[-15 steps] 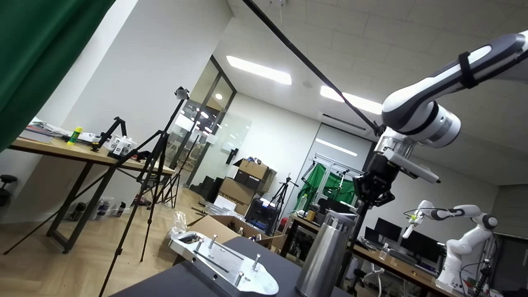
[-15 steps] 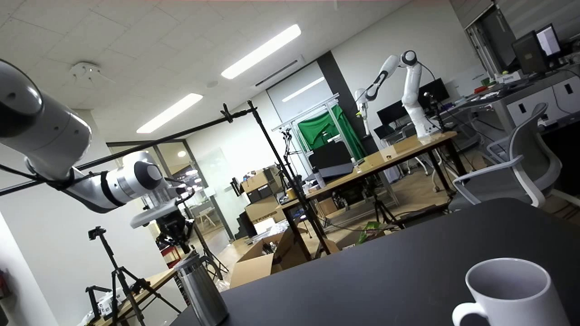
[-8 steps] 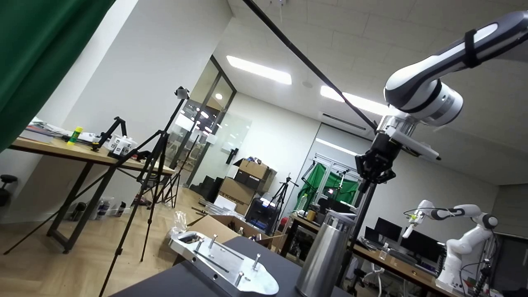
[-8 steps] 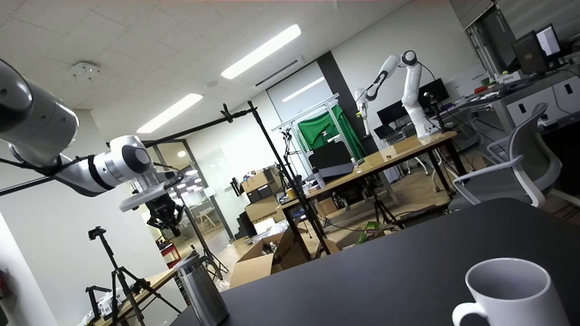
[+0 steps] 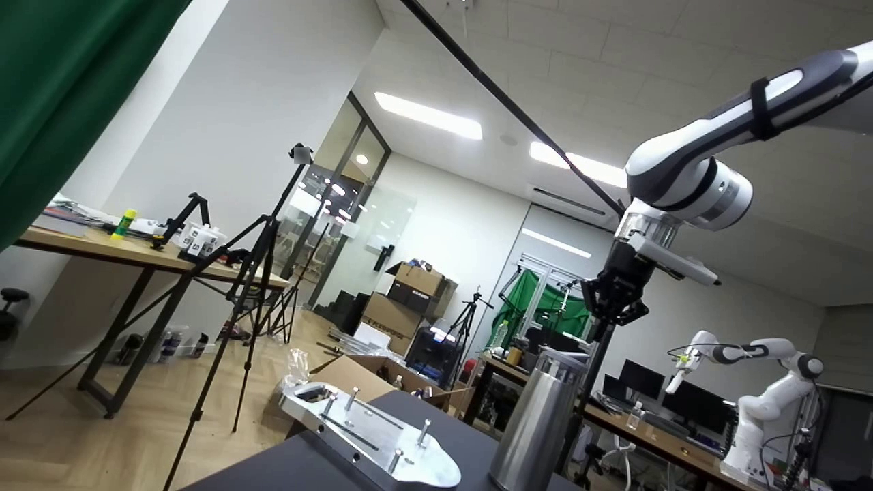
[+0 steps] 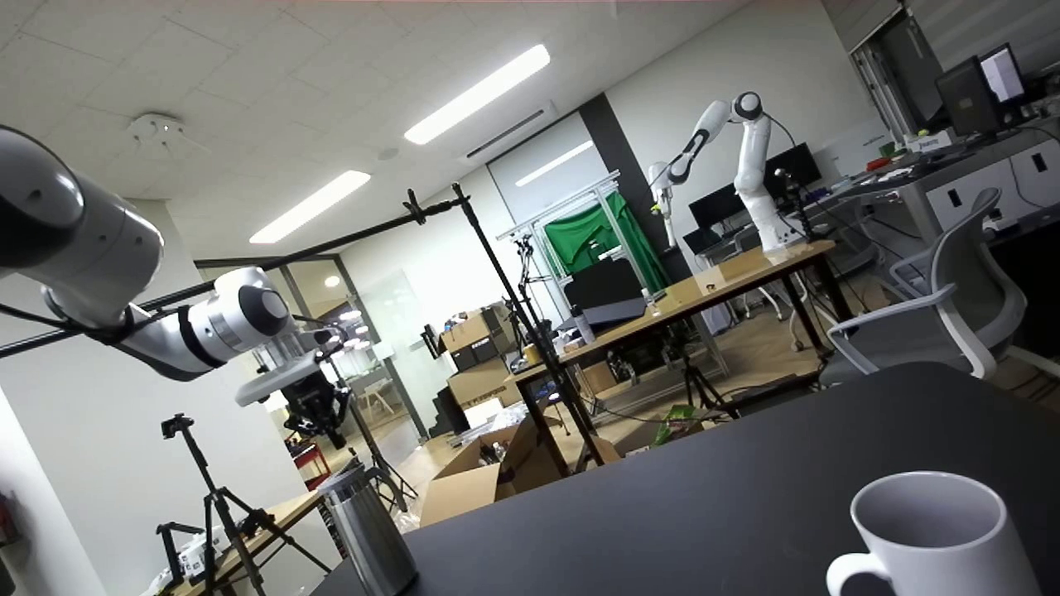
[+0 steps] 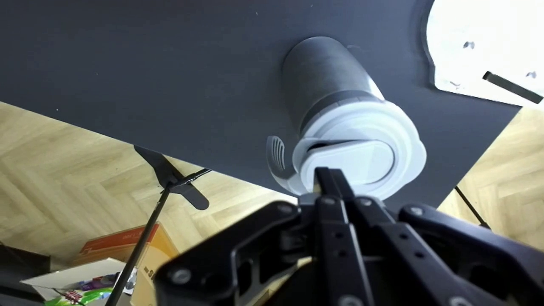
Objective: Press the lid of the flask
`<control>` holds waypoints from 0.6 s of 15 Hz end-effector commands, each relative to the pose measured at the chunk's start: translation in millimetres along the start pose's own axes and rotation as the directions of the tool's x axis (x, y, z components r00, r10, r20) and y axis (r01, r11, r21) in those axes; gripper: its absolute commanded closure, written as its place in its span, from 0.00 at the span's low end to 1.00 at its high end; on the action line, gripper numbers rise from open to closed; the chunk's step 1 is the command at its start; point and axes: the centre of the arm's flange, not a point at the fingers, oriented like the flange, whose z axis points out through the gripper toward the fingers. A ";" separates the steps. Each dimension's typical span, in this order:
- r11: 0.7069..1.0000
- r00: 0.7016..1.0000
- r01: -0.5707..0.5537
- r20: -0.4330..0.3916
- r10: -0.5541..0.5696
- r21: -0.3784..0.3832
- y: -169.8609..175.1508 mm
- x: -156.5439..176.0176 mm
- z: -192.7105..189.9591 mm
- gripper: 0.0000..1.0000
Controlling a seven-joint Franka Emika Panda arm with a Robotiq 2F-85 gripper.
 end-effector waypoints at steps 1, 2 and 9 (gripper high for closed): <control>0.999 0.999 -0.031 -0.012 0.031 -0.040 2.6 9.1 14.7 1.00; 0.999 0.999 -0.034 -0.004 0.033 -0.043 4.3 7.9 21.6 1.00; 0.998 0.998 -0.054 0.032 0.055 -0.044 14.4 1.1 47.4 1.00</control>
